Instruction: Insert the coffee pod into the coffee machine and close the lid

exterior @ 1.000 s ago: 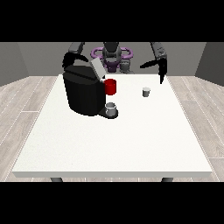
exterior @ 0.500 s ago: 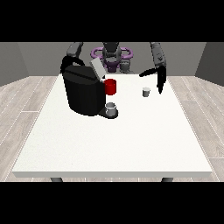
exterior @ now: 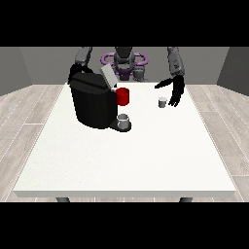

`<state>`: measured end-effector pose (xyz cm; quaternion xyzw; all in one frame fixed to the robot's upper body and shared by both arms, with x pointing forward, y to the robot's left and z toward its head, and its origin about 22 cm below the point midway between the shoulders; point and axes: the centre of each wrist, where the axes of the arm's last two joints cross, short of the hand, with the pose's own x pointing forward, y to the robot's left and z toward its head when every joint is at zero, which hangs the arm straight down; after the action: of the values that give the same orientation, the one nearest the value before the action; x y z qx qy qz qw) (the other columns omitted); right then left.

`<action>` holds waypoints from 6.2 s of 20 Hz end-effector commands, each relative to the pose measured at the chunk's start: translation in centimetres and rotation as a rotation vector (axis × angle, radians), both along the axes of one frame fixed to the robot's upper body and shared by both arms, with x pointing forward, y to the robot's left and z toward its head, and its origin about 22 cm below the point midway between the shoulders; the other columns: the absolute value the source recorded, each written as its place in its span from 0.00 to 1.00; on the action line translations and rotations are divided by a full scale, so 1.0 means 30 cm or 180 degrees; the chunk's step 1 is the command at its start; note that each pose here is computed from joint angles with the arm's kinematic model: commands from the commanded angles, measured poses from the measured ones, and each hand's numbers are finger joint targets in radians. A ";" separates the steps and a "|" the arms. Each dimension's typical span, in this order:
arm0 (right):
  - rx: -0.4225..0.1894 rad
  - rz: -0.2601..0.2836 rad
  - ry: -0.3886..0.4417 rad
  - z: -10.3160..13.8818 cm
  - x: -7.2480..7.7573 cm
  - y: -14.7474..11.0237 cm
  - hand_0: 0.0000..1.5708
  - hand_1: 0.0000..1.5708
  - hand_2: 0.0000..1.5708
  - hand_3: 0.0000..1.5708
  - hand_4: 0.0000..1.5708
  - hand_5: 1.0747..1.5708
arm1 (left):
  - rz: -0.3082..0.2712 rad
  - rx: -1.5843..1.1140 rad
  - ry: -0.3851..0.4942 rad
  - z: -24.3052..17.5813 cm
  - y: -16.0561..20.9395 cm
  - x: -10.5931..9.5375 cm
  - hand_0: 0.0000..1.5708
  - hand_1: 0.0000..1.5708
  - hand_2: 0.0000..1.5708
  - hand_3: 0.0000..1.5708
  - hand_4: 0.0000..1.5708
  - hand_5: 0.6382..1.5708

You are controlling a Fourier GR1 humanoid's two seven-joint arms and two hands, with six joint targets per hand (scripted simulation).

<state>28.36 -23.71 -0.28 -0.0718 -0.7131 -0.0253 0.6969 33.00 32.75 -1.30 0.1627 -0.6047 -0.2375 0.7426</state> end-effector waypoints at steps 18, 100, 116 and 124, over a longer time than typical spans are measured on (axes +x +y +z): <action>0.0080 0.0187 -0.0074 0.071 0.020 0.062 0.00 0.00 0.00 0.00 0.31 1.00 | 0.0152 0.0976 -0.0224 -0.071 0.087 0.024 0.44 0.44 0.54 0.41 0.18 1.00; 0.0185 0.0135 -0.0419 0.127 0.122 0.044 0.00 0.00 0.00 0.00 0.29 1.00 | -0.0589 0.1188 -0.1394 0.804 -0.224 0.438 0.75 0.75 0.81 0.77 0.33 1.00; 0.0173 0.0173 -0.0440 0.134 0.099 0.103 0.00 0.00 0.00 0.00 0.26 1.00 | -0.0499 0.1334 -0.1192 0.801 -0.191 0.442 0.74 0.74 0.76 0.67 0.29 1.00; 0.0196 0.0183 -0.0507 0.174 0.125 0.134 0.00 0.00 0.00 0.00 0.29 1.00 | -0.0528 0.1393 -0.1381 0.862 -0.178 0.440 0.68 0.68 0.71 0.60 0.24 1.00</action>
<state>31.79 -20.55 4.13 -0.0285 -0.7660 -0.0340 0.6413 46.24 26.52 23.37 0.3057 -0.6953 -0.3842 0.5249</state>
